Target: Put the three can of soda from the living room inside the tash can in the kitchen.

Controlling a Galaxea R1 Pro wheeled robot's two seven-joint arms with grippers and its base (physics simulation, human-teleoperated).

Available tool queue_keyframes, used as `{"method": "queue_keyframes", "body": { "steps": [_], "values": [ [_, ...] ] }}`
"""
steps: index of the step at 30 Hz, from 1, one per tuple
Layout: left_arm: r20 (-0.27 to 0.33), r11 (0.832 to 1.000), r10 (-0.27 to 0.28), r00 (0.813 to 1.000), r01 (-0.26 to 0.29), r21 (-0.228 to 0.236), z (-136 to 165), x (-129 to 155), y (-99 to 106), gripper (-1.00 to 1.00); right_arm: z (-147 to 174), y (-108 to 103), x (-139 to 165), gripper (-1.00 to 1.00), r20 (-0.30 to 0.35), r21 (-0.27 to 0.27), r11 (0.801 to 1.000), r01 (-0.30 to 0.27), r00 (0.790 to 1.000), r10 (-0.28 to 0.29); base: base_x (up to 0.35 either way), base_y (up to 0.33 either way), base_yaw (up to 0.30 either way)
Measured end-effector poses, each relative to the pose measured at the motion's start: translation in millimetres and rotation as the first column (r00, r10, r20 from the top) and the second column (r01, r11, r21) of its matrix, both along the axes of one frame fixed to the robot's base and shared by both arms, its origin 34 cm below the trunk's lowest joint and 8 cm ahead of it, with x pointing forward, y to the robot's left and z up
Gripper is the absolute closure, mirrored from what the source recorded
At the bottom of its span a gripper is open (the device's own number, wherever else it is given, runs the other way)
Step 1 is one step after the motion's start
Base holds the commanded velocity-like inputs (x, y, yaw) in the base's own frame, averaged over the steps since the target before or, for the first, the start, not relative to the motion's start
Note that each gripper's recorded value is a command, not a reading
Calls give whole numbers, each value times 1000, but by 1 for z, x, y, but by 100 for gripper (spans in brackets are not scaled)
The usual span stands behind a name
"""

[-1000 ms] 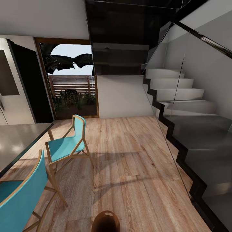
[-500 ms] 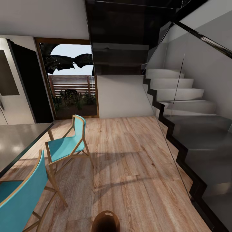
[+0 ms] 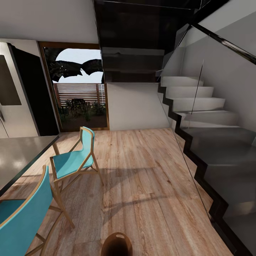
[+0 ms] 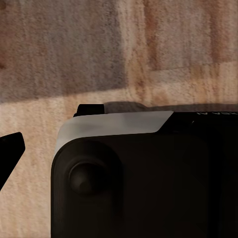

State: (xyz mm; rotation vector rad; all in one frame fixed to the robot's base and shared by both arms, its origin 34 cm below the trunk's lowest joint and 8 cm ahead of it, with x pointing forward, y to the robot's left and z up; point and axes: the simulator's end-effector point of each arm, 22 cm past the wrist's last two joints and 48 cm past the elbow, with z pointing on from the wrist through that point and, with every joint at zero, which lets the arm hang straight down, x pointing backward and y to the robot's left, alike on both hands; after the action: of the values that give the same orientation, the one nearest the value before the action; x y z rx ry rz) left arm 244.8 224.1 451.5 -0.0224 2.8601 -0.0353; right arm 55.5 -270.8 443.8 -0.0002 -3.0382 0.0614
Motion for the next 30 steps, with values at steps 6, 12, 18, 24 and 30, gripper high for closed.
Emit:
{"method": "queue_keyframes", "body": {
  "steps": [6, 12, 18, 24, 30],
  "values": [
    [0, 1000, 0, 1000, 0, 0, 0, 0, 0, -100, 0, 0, 0, -100, 0, 0, 1000, 0, 1000, 0, 0, 0, 0],
    [0, 1000, 0, 1000, 0, 0, 0, 0, 0, -100, 0, 0, 0, -100, 0, 0, 1000, 0, 1000, 0, 0, 0, 0],
    [0, 1000, 0, 1000, 0, 0, 0, 0, 0, -100, 0, 0, 0, -100, 0, 0, 1000, 0, 1000, 0, 0, 0, 0],
    [0, 1000, 0, 1000, 0, 0, 0, 0, 0, -100, 0, 0, 0, -100, 0, 0, 1000, 0, 1000, 0, 0, 0, 0],
    [0, 1000, 0, 1000, 0, 0, 0, 0, 0, -100, 0, 0, 0, -100, 0, 0, 1000, 0, 1000, 0, 0, 0, 0]
  ]
}}
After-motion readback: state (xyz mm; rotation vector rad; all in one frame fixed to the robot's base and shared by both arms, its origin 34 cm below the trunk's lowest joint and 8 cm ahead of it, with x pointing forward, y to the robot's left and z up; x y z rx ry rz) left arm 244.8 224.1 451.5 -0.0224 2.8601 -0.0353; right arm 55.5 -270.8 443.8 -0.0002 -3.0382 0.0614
